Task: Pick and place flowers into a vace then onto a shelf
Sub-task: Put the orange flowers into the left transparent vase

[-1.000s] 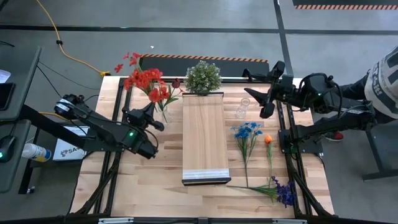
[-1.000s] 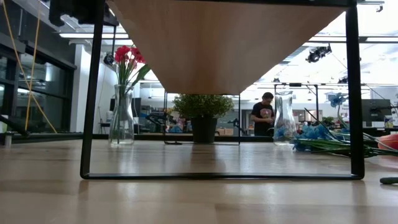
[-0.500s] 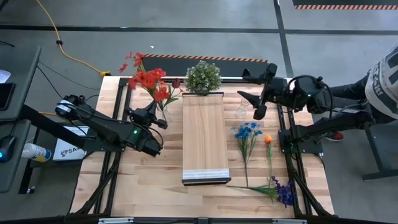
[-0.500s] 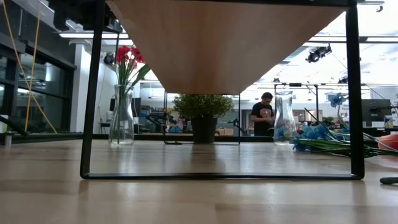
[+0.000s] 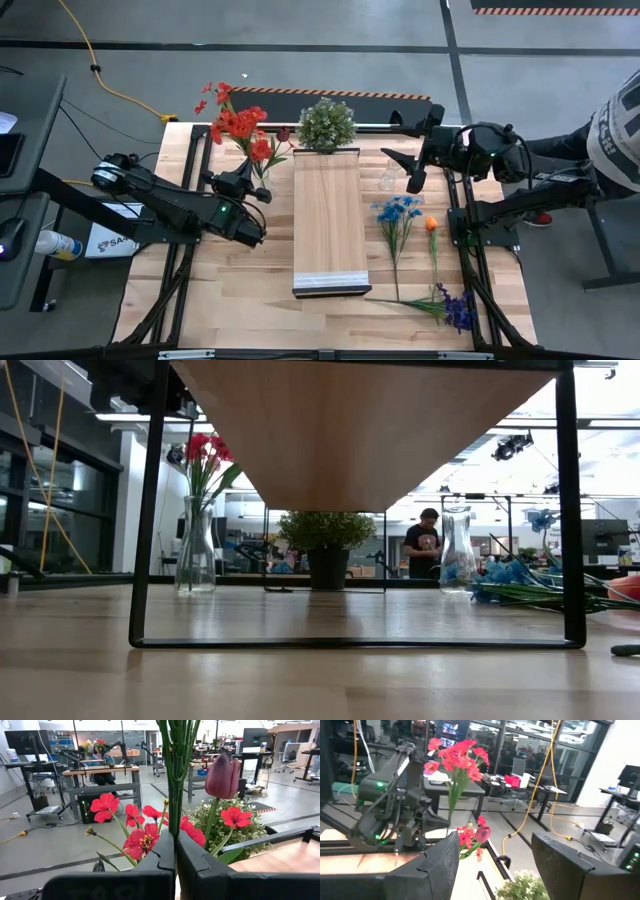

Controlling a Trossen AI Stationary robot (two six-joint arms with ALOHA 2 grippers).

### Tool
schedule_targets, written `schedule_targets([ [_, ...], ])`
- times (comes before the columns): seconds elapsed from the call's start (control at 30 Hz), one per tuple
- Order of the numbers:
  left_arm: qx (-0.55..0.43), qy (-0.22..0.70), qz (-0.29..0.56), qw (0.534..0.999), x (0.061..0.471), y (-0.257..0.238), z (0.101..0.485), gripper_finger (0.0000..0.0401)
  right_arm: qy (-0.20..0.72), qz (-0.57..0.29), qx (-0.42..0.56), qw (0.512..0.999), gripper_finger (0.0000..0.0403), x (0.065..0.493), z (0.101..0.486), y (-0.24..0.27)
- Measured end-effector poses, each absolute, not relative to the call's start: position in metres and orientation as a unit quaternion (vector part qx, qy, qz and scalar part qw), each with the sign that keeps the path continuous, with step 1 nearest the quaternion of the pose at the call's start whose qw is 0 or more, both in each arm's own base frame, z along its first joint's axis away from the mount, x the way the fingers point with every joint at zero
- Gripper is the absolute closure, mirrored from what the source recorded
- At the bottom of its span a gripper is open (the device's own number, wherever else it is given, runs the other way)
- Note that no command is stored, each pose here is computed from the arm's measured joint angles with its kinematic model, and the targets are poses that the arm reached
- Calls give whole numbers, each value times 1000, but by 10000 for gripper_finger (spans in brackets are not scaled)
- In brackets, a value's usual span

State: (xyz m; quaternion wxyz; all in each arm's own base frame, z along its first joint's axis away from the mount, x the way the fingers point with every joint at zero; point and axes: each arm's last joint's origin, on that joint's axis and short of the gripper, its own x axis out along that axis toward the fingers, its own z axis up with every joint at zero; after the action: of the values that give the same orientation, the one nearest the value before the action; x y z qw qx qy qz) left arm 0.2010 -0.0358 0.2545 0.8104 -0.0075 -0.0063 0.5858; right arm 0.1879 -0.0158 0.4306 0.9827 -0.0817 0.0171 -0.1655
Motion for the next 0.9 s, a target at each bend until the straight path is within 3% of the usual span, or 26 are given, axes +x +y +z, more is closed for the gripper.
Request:
schedule_targets([
  [0.3,-25,-19,598,801,205,-31,243,369,16,-173,-82,981,166,177,433,-16],
  [0.9,-36,-26,598,800,206,-31,237,369,158,-231,-106,954,167,171,407,-19],
])
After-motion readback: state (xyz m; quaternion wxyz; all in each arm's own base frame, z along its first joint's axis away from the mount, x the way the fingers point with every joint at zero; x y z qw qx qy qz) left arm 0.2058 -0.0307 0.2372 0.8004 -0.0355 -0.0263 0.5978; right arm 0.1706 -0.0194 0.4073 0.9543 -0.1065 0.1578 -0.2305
